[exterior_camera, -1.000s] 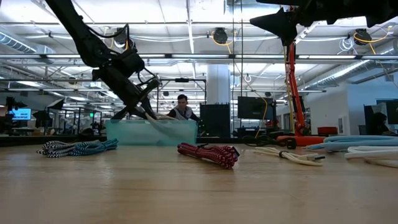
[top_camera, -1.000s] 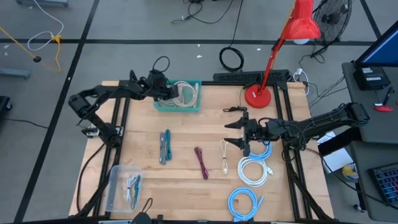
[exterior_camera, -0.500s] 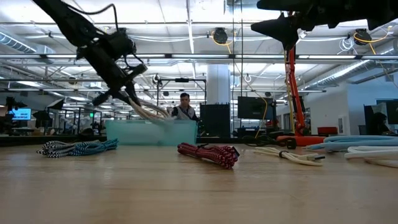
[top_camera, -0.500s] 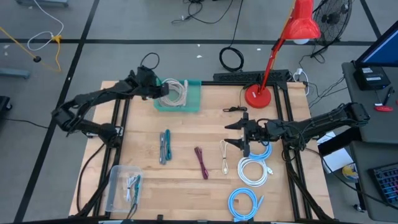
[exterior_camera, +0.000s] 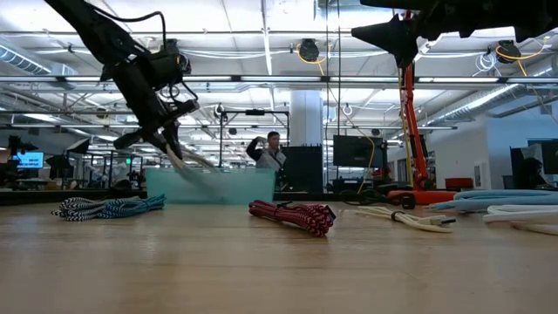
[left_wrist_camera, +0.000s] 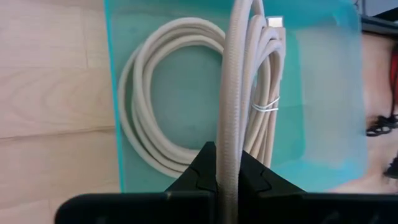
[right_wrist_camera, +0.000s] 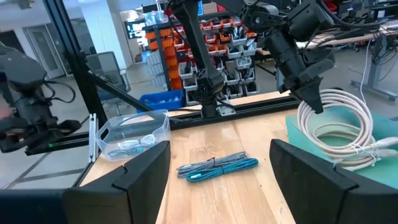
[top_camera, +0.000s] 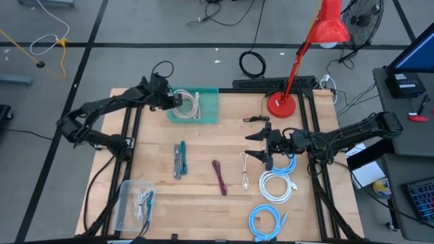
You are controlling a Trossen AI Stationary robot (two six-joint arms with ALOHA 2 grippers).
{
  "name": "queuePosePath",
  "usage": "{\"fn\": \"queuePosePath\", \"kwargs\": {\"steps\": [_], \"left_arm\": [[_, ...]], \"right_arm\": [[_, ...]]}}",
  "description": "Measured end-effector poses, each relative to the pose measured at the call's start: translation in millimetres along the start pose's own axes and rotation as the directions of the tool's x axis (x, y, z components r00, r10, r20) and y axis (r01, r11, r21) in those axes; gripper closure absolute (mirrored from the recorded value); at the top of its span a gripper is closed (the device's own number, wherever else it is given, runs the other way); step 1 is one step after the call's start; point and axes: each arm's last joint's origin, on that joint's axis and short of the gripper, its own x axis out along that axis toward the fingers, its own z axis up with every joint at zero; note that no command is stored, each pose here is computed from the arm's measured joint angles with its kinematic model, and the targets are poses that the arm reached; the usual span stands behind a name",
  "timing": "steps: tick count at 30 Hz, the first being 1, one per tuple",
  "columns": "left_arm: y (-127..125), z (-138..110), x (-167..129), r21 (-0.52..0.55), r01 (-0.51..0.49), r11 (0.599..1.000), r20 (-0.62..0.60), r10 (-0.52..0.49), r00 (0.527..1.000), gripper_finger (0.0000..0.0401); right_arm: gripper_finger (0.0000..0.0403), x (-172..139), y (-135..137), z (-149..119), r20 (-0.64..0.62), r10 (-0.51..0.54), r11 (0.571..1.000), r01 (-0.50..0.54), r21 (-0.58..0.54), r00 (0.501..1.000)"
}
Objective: Pick & Place USB Port
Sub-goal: Put the brown HDMI cable into the green bin
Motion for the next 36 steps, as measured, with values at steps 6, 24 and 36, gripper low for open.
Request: {"fn": "queuePosePath", "kwargs": {"steps": [6, 24, 36], "left_arm": [[3.0, -0.1, 11.1, -0.004, -0.028, 1.0, -0.025, 0.028, 0.999, 0.0387], [9.1, -0.6, 14.4, 0.077, -0.141, 0.987, 0.01, 0.14, 0.99, 0.0338], [4.9, -4.1, 15.4, 0.115, -0.161, 0.98, 0.031, 0.159, 0.987, 0.0209]], "right_arm": [[0.0138, -0.1, -0.2, -0.9, -0.008, -0.001, 1.0, 0.001, -0.005, 1.0], [0.0138, -0.1, -0.1, -0.9, -0.008, 0.001, 1.0, -0.001, -0.005, 1.0], [0.0138, -0.1, -0.2, -0.9, -0.007, -0.001, 1.0, 0.001, -0.005, 1.0]]}}
